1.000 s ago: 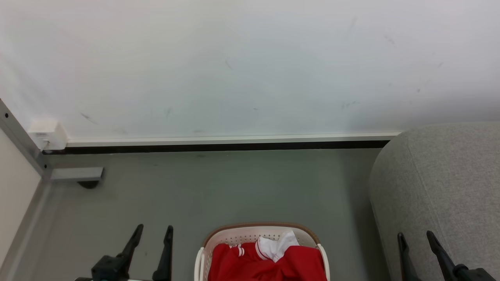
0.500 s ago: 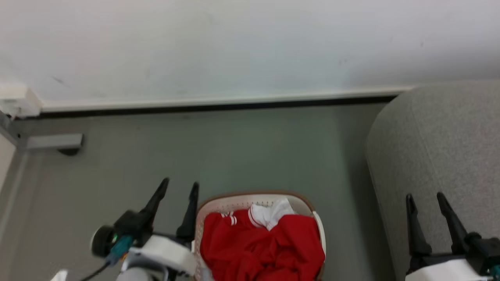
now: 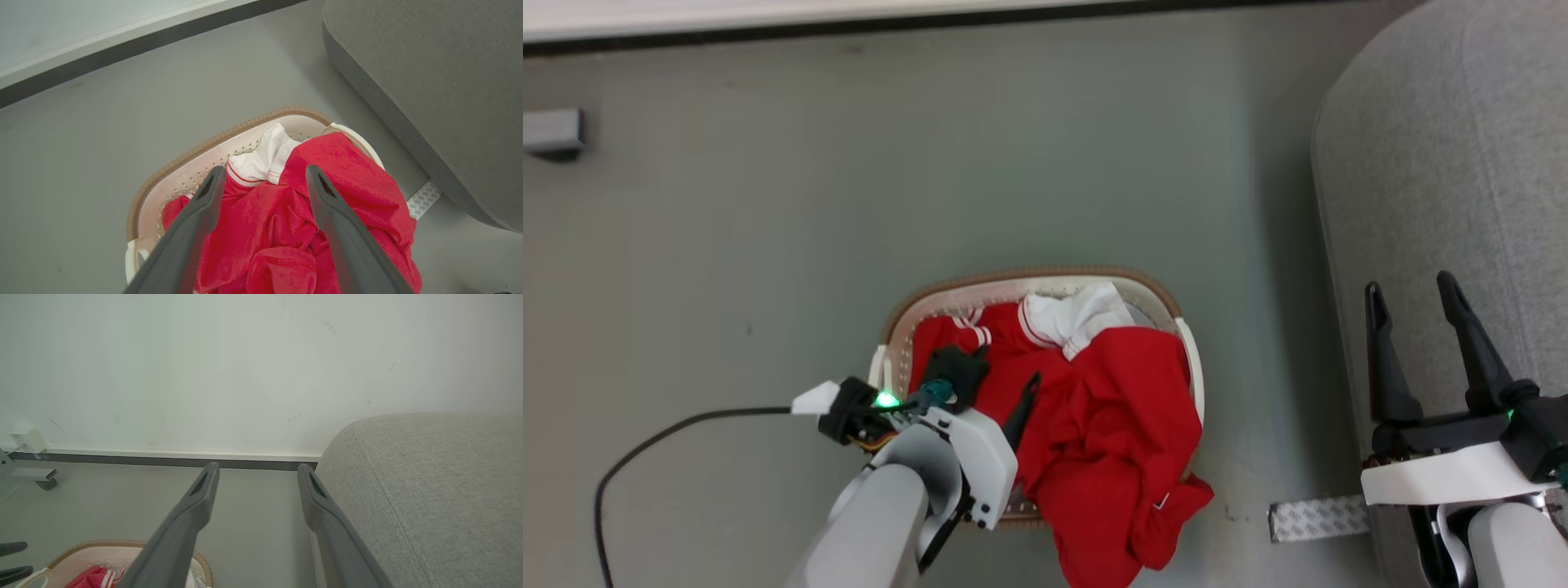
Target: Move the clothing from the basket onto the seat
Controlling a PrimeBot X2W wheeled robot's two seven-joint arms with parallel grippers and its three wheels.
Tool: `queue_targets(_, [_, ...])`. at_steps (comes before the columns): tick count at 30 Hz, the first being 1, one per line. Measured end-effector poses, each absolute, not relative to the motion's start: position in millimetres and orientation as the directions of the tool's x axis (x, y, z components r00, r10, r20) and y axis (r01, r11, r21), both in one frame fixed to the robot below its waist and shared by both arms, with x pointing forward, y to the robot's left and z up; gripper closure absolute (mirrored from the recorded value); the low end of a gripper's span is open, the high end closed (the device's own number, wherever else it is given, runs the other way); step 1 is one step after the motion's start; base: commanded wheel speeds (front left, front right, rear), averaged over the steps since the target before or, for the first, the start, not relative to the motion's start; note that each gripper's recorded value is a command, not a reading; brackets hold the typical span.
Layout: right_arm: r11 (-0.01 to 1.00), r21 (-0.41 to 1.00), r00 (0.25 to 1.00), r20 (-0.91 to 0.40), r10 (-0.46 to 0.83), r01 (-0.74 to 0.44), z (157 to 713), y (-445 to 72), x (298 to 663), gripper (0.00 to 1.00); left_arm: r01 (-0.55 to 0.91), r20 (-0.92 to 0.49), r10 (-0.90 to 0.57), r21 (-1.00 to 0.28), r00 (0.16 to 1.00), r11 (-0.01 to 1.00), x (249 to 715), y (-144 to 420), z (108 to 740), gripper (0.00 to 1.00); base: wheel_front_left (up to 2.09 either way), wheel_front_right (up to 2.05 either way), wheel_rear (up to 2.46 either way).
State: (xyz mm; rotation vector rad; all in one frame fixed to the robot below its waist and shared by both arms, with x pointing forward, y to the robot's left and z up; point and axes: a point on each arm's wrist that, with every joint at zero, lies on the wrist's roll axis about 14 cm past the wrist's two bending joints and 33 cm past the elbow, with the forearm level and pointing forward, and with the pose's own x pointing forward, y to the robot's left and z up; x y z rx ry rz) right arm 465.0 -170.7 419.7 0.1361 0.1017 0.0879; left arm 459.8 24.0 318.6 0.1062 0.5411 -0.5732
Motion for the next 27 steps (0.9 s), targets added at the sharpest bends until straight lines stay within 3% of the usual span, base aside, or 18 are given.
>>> queue_targets(7, [0.988,0.131,0.988,-0.125,0.095,-0.078,395.6,-172.1,479.2,0.0,0.563,-0.725,-0.479,-0.152,0.495,0.812,412.1,15.0,235.6,0.0,0.0,0.0,0.0])
queue_targets(27, [0.989,0.125,0.977,-0.188,0.096,-0.073,361.7,-173.5,479.8,0.0,0.515,-0.835,-0.425,-0.208,0.35,0.832,394.1,18.1,164.9,0.0,0.0,0.0,0.0])
